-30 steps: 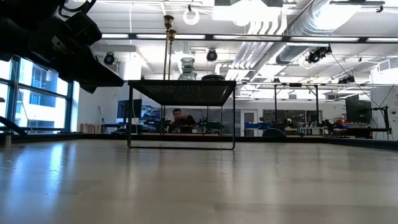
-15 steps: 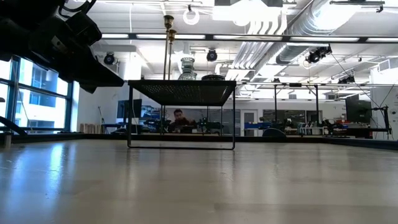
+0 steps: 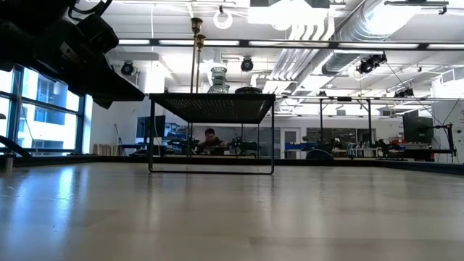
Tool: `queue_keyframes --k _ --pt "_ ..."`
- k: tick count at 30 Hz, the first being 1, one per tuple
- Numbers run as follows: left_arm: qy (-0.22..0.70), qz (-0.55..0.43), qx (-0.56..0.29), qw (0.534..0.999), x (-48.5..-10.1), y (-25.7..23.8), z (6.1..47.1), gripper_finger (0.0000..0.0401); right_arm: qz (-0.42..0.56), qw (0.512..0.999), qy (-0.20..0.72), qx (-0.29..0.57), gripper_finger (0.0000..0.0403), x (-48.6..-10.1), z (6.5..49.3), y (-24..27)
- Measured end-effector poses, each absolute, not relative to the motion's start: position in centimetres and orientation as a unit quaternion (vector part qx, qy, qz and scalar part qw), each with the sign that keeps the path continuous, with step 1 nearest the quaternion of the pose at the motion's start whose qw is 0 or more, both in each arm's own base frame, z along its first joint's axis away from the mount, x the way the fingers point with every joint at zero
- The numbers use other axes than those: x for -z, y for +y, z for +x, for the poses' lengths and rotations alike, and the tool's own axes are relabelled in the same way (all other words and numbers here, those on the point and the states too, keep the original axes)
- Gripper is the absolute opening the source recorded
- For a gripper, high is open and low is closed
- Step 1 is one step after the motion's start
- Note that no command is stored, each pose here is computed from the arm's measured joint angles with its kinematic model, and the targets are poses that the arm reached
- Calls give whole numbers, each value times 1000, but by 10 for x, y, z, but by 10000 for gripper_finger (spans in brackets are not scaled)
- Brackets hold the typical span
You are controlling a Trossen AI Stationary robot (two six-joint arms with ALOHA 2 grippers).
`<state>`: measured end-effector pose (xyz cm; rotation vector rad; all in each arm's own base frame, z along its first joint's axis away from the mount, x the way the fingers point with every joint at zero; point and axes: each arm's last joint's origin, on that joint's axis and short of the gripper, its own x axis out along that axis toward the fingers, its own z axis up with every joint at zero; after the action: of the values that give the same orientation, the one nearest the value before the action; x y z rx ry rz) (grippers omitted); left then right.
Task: Pick & Place candle stick holders
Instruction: Put the gold candle holder on the shelf
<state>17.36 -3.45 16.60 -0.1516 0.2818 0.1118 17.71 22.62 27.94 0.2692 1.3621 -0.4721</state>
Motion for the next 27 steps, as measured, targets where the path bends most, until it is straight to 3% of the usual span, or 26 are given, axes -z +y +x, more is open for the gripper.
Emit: queue_keyframes --k 6,12,17,27 --pt "140 -76 -56 986 -166 -35 174 2 134 750 617 196 139 -297 187 224" --pt "139 -75 -58 986 -166 -34 174 2 141 813 544 152 146 -333 223 209" --pt "139 -75 -60 986 -166 -34 174 2 91 846 518 86 138 -330 286 188" --pt "139 -75 -60 986 -166 -34 174 2 -23 851 524 12 147 -301 416 124"
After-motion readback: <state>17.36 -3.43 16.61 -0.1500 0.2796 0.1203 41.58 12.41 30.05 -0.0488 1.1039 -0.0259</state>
